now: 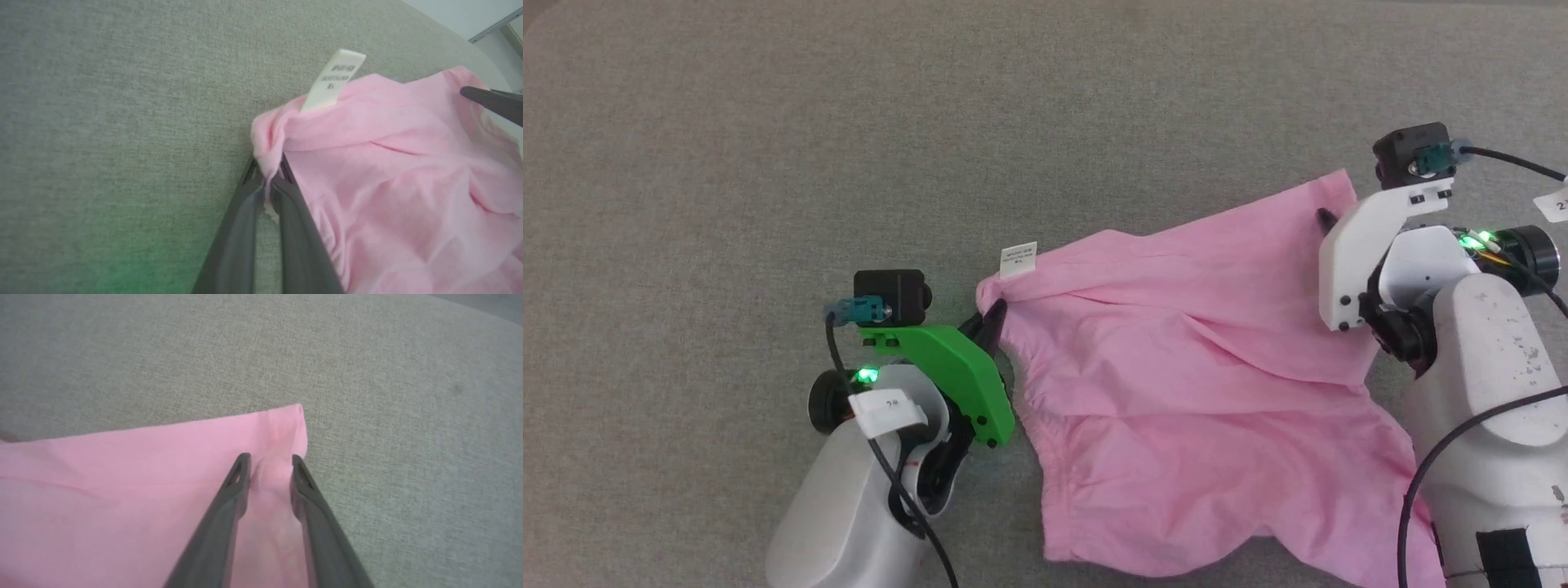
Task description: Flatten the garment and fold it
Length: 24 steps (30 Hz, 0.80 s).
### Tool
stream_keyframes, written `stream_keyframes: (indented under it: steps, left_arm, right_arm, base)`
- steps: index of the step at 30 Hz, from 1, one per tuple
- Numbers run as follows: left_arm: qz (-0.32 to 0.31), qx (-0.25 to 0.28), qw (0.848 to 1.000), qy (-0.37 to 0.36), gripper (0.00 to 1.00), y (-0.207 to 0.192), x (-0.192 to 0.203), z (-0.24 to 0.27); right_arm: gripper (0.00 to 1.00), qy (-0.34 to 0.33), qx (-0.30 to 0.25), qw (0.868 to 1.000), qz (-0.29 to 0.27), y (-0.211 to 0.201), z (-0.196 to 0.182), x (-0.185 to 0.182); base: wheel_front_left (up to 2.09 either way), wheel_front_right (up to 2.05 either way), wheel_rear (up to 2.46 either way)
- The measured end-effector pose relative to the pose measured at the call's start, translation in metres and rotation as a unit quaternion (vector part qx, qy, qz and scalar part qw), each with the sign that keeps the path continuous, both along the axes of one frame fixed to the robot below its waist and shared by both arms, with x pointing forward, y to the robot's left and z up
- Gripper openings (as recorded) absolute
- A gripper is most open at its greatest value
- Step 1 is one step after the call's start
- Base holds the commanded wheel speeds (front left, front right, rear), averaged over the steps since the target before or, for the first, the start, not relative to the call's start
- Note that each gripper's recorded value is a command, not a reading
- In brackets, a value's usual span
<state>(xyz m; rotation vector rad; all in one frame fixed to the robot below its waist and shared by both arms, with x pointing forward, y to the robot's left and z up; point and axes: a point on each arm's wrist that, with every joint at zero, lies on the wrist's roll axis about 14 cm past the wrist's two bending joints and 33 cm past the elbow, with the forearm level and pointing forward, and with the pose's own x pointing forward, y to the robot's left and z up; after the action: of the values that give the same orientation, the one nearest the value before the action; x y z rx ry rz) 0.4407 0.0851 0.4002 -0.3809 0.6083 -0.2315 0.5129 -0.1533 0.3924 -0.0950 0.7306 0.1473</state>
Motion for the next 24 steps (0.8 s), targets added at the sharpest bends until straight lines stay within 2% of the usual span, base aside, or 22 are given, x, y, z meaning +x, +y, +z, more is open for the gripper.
stream_keyframes:
  steps: [9,13,15,19,24]
  left_arm:
    - [0.000,-0.008,1.000,-0.014,0.00,-0.005,0.002,0.011]
    - [0.005,-0.017,0.999,-0.038,0.00,0.000,0.011,0.028]
    - [0.007,-0.018,0.998,-0.063,0.00,0.008,0.027,0.046]
    - [0.024,-0.011,0.992,-0.123,0.00,0.039,0.076,0.096]
    - [0.050,0.020,0.976,-0.210,0.00,0.075,0.134,0.168]
  right_arm:
    - [0.00,-0.016,0.001,1.000,-0.002,-0.002,0.013,0.001]
    - [0.00,-0.019,0.052,0.998,-0.009,0.007,0.031,0.005]
    - [0.00,-0.020,0.107,0.994,-0.014,0.016,0.050,0.014]
    - [0.00,-0.043,0.177,0.983,-0.011,0.025,0.103,0.043]
    - [0.00,-0.106,0.224,0.968,-0.027,0.013,0.173,0.083]
  base:
    - [0.00,0.00,0.00]
    - [0.00,0.00,0.00]
    - [0.00,0.00,0.00]
    - [0.00,0.00,0.00]
    - [0.00,0.00,0.00]
